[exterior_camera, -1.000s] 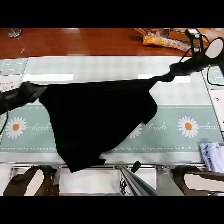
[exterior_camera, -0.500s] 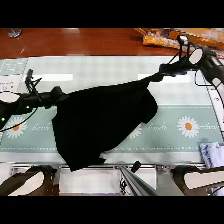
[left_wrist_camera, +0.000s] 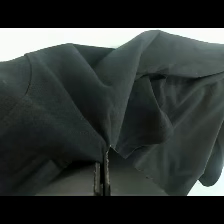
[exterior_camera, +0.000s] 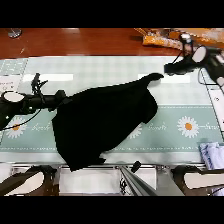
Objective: Fold the shirts.
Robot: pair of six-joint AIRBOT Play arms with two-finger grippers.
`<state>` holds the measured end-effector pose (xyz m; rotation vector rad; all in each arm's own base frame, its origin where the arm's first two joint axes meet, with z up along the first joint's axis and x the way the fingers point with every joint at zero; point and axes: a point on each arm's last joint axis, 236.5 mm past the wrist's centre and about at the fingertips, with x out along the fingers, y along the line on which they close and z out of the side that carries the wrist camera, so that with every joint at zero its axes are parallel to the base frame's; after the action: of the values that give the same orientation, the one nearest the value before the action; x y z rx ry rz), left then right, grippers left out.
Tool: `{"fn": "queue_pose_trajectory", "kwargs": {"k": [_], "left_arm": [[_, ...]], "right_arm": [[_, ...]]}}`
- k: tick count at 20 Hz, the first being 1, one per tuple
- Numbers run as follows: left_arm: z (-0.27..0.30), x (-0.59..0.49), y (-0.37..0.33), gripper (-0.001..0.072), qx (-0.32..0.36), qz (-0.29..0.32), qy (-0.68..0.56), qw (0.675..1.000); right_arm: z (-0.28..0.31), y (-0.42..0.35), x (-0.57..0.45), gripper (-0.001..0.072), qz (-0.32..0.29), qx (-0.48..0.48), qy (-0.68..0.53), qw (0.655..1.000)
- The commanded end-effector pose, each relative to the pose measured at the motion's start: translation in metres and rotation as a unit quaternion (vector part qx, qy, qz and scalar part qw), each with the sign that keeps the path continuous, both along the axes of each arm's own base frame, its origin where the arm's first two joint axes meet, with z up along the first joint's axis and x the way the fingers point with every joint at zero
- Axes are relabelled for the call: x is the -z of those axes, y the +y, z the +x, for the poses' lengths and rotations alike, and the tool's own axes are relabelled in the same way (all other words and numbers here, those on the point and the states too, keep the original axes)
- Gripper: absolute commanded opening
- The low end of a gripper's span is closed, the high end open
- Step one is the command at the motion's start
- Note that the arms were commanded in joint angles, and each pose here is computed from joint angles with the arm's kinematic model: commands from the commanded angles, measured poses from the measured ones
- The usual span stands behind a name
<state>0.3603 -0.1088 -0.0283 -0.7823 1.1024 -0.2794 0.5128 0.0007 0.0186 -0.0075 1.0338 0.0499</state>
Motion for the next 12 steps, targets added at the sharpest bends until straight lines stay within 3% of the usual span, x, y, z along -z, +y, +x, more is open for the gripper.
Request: {"fn": "queue_pose_trajectory", "kwargs": {"k": [1, 4, 9, 12], "left_arm": [[0.001, 0.0, 0.006, 0.0025, -0.007, -0.002, 0.002, 1.0], [0.005, 0.0, 0.017, 0.0025, -0.023, 0.001, -0.001, 1.0], [0.019, 0.0, 0.035, 0.0025, -0.057, 0.018, -0.02, 0.998], [0.02, 0.0, 0.035, 0.0025, -0.056, 0.02, -0.023, 0.998]], "right_arm": [[-0.02, -0.047, -0.042, 0.0371, -0.043, 0.019, -0.011, 0.999], [-0.073, -0.096, -0.026, 0.0495, -0.014, 0.064, 0.082, 0.994], [-0.136, -0.069, 0.022, 0.0552, 0.222, 0.065, 0.167, 0.958], [-0.154, -0.027, 0.045, 0.0552, 0.316, 0.033, 0.176, 0.932]]}}
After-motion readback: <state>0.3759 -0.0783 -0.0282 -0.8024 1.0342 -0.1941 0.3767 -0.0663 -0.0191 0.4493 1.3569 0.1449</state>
